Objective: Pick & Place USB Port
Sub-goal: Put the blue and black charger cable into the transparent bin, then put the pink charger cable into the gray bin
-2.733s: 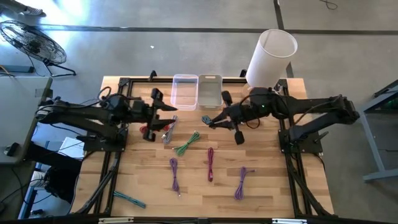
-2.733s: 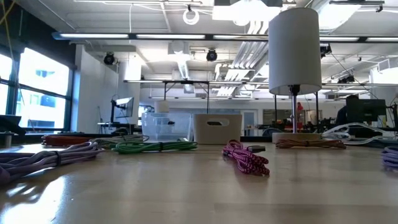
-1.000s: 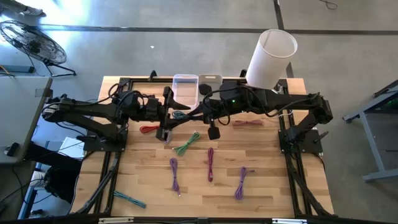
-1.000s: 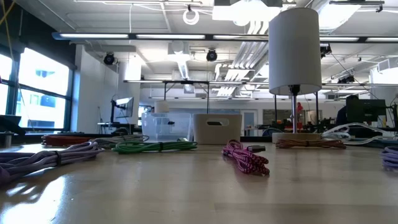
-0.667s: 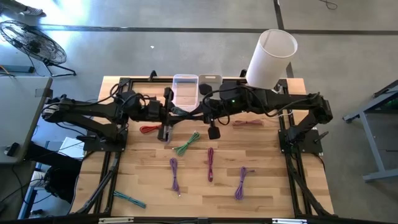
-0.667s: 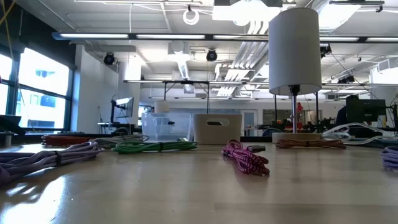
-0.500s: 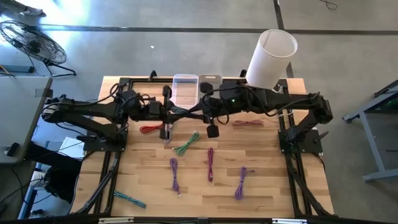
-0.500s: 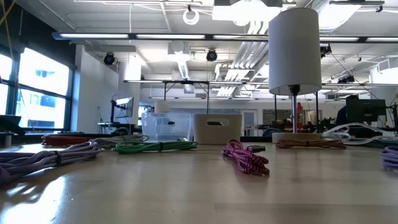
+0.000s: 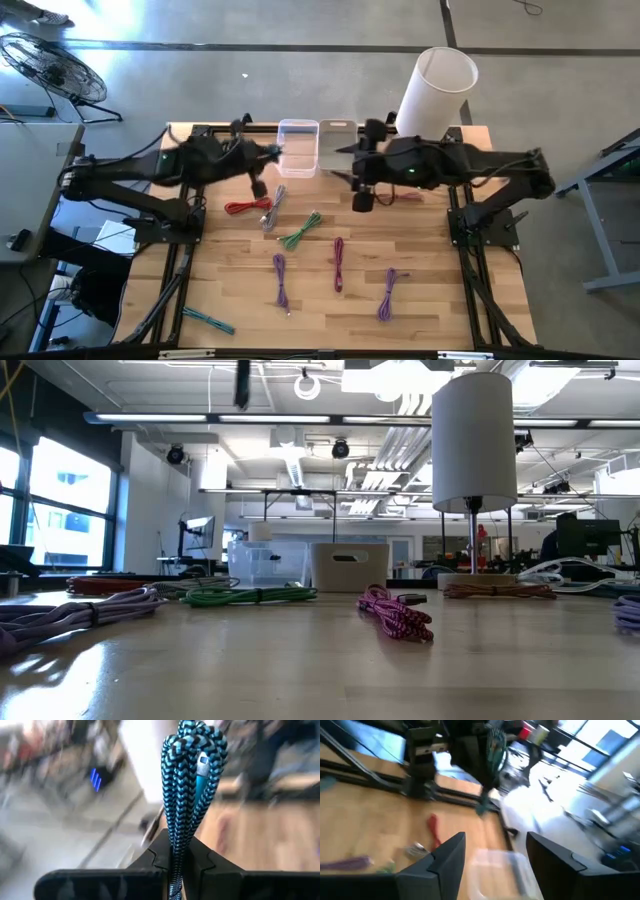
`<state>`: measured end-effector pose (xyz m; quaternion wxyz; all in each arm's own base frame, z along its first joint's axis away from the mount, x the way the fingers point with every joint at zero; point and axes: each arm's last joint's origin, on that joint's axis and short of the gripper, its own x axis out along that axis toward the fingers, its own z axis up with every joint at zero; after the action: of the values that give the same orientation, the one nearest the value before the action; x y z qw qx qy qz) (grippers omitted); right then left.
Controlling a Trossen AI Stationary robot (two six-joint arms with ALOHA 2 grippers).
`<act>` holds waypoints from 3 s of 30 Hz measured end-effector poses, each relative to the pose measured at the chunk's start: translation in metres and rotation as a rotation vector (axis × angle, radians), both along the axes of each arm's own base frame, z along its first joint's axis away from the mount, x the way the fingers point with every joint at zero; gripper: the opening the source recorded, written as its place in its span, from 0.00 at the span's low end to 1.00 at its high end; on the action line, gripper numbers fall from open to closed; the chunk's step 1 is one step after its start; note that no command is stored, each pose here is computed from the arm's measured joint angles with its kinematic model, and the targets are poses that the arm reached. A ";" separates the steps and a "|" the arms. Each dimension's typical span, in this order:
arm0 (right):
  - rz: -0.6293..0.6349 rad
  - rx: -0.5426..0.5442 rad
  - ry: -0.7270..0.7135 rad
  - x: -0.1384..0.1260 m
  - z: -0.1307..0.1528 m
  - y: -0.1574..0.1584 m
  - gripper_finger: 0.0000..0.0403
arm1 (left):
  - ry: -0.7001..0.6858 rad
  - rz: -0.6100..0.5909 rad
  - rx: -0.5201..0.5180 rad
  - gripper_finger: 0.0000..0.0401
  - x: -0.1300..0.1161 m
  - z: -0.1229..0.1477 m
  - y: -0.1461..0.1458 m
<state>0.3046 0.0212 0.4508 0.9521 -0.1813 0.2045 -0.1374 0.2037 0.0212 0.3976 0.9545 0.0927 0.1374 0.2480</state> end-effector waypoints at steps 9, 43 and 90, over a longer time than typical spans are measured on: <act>-0.150 0.033 0.044 -0.033 0.004 0.006 0.51 | 0.072 0.135 -0.294 0.03 0.021 -0.024 0.069; -0.144 0.112 0.217 -0.037 -0.035 0.027 0.51 | 0.223 0.254 -0.731 0.09 0.071 -0.147 0.194; -0.087 0.043 0.372 -0.046 -0.044 0.030 0.51 | 0.116 -0.223 -0.673 0.31 0.069 -0.122 0.205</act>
<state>0.2583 0.0513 0.4071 0.8946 -0.1741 0.3877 -0.1382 0.2722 0.2266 0.2752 0.9433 -0.1986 0.2544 0.0776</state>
